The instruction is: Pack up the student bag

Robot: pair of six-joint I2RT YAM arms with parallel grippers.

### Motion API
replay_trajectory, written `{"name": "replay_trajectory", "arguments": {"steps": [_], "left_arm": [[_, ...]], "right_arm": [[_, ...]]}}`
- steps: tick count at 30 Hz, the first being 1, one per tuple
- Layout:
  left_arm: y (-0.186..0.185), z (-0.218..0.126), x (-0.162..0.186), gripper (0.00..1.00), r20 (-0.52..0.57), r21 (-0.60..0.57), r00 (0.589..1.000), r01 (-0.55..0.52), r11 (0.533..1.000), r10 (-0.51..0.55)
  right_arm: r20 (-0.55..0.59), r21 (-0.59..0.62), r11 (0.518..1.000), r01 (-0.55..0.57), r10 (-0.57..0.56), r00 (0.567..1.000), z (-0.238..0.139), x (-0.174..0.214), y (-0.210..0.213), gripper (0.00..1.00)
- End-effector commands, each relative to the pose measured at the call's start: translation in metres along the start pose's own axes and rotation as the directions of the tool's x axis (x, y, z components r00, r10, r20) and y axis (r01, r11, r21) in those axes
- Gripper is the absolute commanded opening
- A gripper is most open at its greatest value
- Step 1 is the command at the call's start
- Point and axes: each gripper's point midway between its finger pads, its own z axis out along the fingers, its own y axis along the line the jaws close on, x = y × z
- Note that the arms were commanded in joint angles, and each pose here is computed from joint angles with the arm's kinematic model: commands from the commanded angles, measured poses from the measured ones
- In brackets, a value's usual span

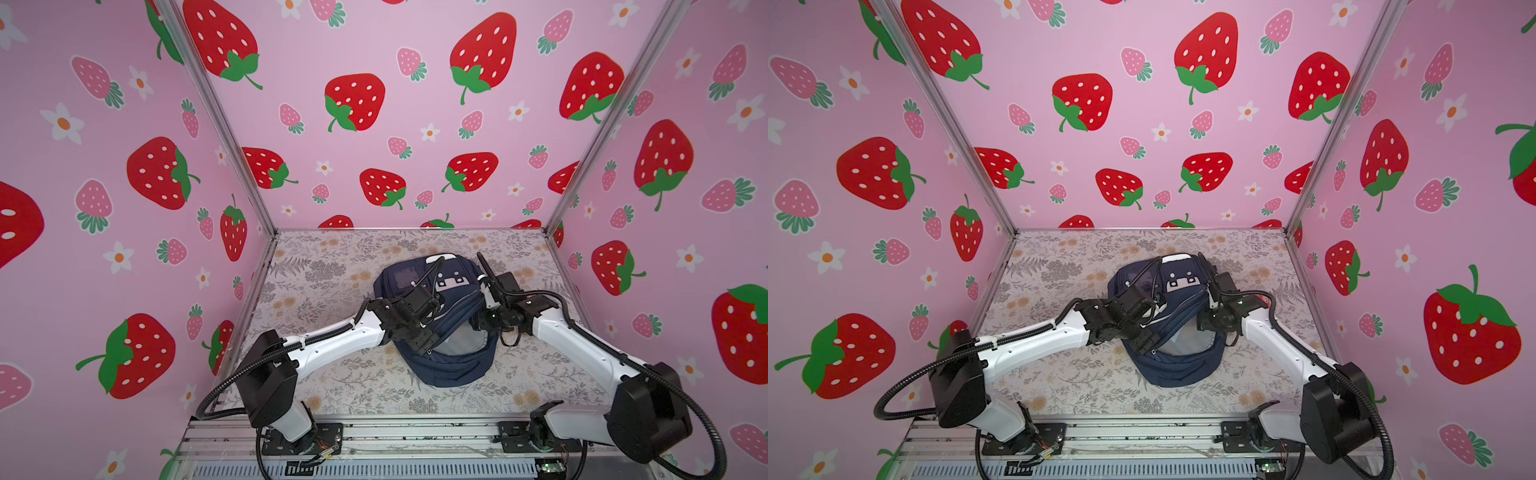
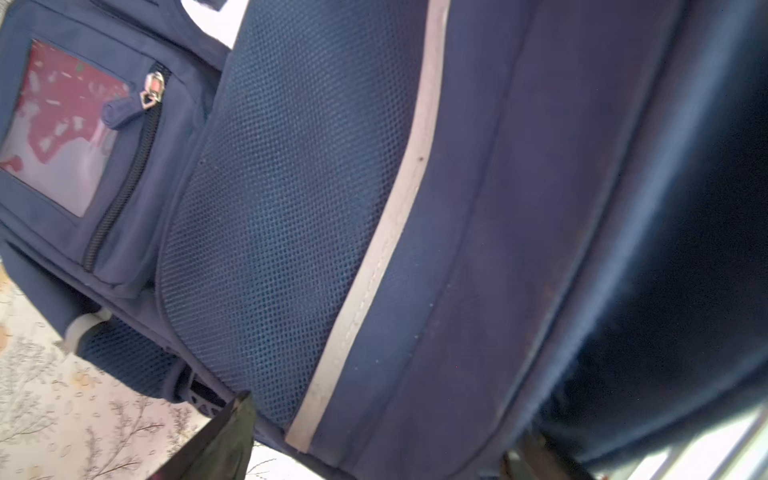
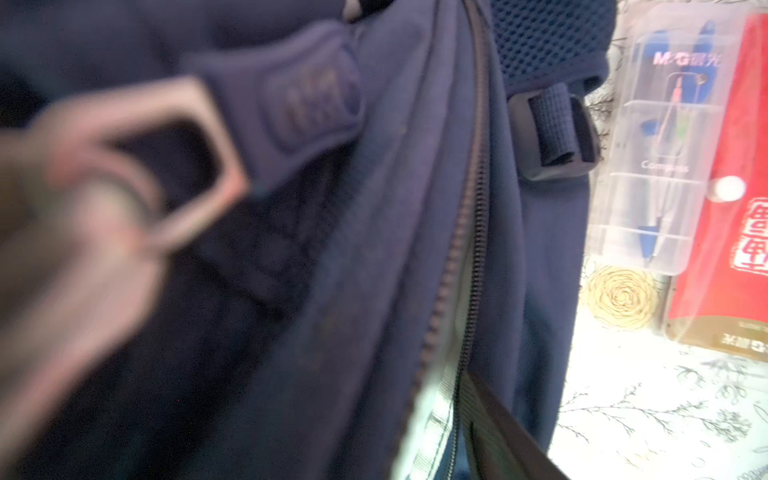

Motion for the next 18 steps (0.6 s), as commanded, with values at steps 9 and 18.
{"name": "replay_trajectory", "arguments": {"steps": [9,18], "left_arm": [[-0.006,0.029,-0.005,0.14,-0.075,0.025,0.991,-0.107,0.994,0.108],[0.026,-0.036,-0.066,0.00,0.166,0.334,0.914,0.302,0.893,-0.371]], "right_arm": [[0.044,-0.015,0.999,-0.028,0.029,0.999,-0.008,-0.003,-0.001,0.65],[0.094,-0.016,0.999,-0.033,0.034,0.995,-0.030,0.018,-0.011,0.72]]}}
